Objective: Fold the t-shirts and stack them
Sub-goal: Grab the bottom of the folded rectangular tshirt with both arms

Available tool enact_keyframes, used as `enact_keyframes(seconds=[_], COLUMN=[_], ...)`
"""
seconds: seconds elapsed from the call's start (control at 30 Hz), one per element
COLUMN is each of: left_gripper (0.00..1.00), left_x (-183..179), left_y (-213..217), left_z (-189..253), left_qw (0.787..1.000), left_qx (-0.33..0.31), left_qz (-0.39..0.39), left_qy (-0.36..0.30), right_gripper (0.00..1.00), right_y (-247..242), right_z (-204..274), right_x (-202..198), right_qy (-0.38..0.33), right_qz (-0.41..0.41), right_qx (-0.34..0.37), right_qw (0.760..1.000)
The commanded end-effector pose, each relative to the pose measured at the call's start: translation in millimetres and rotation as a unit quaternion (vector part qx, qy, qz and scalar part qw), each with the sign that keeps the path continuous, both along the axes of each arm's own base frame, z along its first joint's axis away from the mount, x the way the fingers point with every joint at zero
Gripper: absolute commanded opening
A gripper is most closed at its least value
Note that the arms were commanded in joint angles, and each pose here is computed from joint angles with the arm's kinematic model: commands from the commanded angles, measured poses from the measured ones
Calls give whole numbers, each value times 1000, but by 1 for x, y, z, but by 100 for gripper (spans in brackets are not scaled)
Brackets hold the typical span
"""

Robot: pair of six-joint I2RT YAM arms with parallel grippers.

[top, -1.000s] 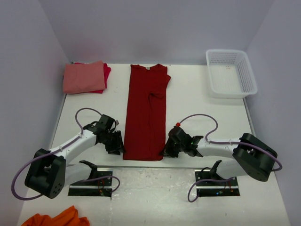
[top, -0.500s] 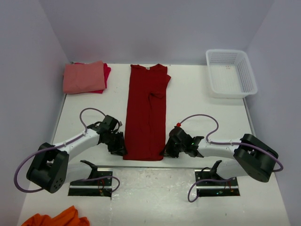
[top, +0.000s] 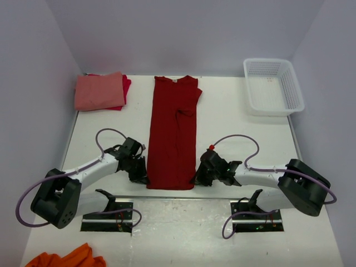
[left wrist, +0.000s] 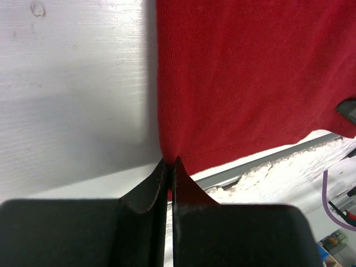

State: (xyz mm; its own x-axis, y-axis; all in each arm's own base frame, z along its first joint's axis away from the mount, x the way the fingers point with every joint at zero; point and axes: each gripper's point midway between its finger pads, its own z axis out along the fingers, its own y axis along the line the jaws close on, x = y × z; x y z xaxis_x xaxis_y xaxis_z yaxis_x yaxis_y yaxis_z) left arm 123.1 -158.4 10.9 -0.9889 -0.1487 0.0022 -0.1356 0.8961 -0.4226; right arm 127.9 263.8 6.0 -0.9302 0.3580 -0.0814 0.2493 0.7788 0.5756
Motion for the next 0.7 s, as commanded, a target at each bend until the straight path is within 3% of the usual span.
enact_keyframes(seconds=[0.0, 0.27, 0.67], left_gripper=[0, 0, 0], left_x=[-1, -11, -18], left_y=[3, 2, -4], left_z=[9, 34, 50], left_qw=[1000, 999, 998], left_qx=[4, -24, -50], left_qz=[7, 20, -8], left_qy=[-17, -32, -37], right_gripper=[0, 0, 0], right_y=[-67, -90, -65], right_z=[-36, -11, 13], right_x=[-15, -20, -42], right_qy=[5, -37, -38], right_qz=[1, 25, 91], right_qx=[-161, -194, -168], right_qw=[987, 980, 981])
